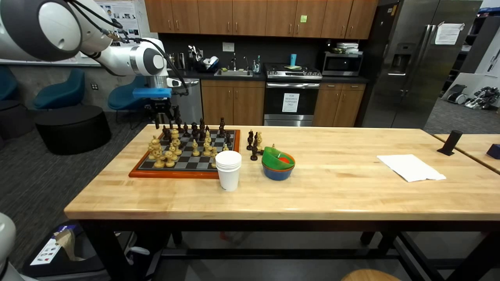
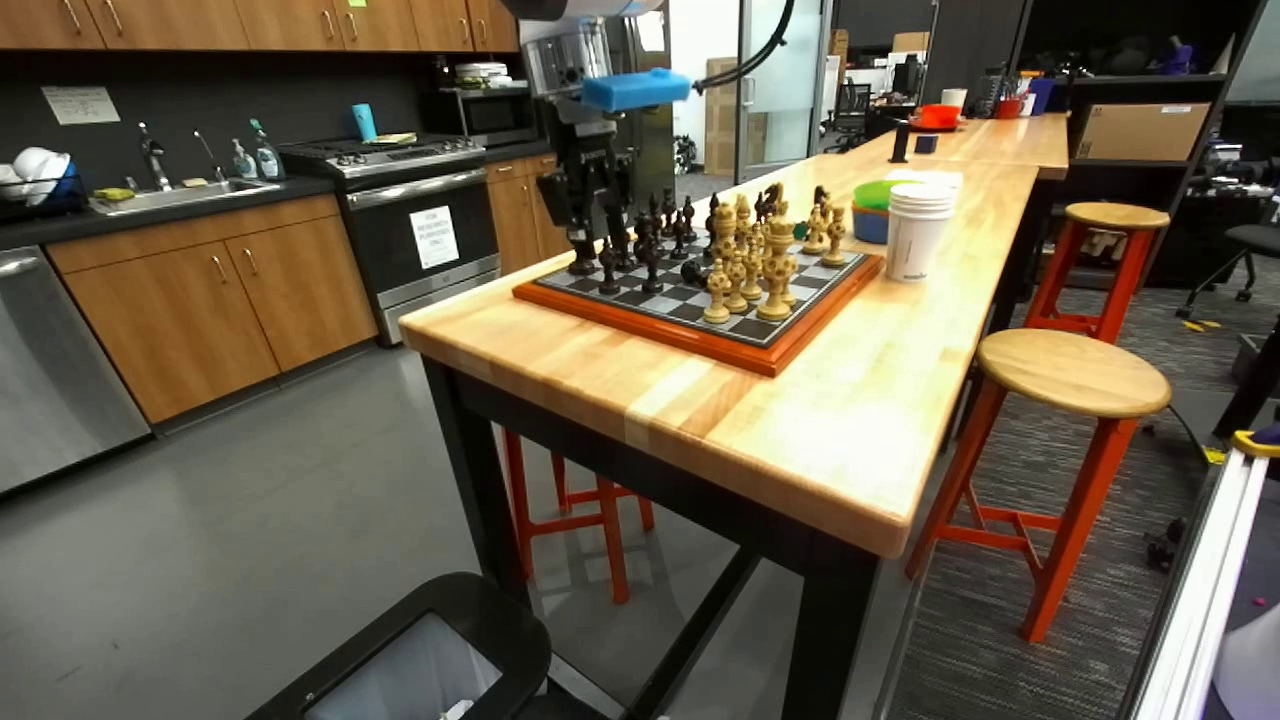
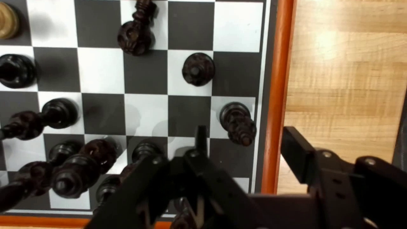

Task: Move the dark brown chess pieces forward

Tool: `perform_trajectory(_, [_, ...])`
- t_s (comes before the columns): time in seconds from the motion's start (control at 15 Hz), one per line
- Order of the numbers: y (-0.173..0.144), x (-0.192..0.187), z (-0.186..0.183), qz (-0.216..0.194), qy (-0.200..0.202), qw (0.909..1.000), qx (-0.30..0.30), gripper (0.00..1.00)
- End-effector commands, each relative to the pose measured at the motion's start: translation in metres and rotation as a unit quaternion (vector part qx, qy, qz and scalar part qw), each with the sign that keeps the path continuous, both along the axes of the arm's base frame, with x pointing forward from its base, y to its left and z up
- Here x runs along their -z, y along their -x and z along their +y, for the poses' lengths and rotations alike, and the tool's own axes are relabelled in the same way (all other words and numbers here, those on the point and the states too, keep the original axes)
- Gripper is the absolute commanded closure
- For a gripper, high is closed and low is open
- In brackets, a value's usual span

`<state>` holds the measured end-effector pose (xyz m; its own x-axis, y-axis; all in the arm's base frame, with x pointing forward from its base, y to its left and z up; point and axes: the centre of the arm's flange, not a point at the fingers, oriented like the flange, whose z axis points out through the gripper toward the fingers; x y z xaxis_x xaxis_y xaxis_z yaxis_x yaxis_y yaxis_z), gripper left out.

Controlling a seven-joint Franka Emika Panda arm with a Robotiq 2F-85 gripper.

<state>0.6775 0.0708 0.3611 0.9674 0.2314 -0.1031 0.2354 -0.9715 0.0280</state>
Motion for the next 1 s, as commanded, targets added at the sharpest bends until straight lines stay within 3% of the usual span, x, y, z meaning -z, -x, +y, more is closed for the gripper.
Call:
perform_trajectory(0.0, [0.003,-0.025,0.002,-0.011,0.004,0.9999,-0.003,0.09])
perform_trajectory(0.13, [0.007,-0.038,0.005,-0.024,-0.003,0.9997,-0.009,0.0])
perform_trajectory(0.53, [0.024,-0.082,0.011,-0.054,-0.013,0.9973,-0.048,0.0])
perform_trajectory(0.73, [0.033,-0.105,0.007,-0.09,-0.039,0.9891,-0.11,0.0])
perform_trajectory(0.93, [0.041,-0.126,0.002,-0.1,-0.051,0.9829,-0.146,0.0])
